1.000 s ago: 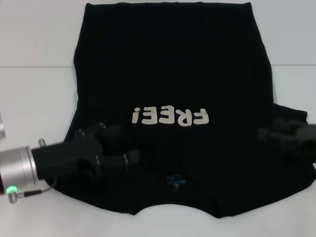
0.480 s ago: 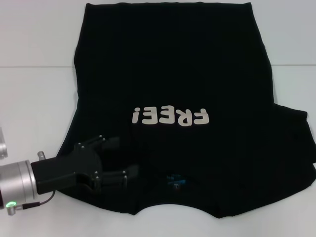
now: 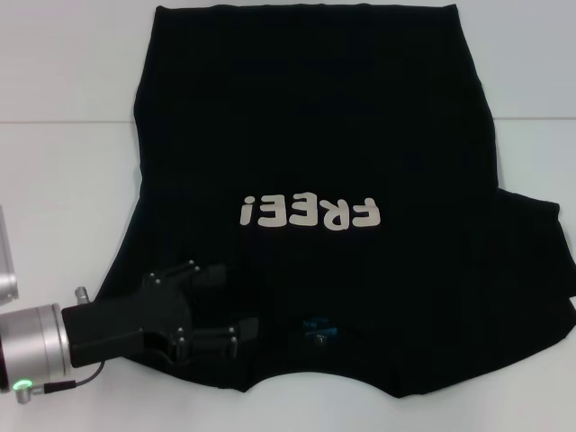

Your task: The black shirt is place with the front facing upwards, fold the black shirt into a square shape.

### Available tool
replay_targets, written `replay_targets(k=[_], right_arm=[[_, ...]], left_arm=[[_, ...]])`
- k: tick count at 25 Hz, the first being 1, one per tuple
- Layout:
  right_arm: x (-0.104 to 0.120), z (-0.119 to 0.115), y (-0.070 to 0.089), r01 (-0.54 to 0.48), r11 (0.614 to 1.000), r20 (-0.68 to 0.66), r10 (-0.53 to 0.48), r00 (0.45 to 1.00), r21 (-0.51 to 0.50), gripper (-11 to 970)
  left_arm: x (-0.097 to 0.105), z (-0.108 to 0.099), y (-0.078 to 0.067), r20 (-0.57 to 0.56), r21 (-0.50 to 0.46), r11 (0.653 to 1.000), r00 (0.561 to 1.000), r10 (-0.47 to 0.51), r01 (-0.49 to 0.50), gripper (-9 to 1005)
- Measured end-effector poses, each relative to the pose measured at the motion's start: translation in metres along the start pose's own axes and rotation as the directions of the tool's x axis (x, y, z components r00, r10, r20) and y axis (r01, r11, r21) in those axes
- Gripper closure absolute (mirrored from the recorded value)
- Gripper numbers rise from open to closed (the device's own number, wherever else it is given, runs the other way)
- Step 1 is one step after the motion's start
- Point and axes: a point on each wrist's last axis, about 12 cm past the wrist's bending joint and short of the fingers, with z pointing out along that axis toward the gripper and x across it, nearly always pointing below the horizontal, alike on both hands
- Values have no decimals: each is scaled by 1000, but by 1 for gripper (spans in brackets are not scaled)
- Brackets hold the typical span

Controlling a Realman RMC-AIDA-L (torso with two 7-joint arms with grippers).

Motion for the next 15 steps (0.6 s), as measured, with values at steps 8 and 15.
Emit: replay_targets(k=[8, 15], right_arm=[[-9, 28, 9, 11, 1000, -5, -11, 1000, -1, 117], [-10, 47, 18, 26, 1000, -16, -26, 1000, 5, 123]], left_arm=[[1, -2, -1, 4, -4, 1000, 1000, -2, 2, 59], [1, -2, -1, 4, -4, 1000, 1000, 9, -9, 59]])
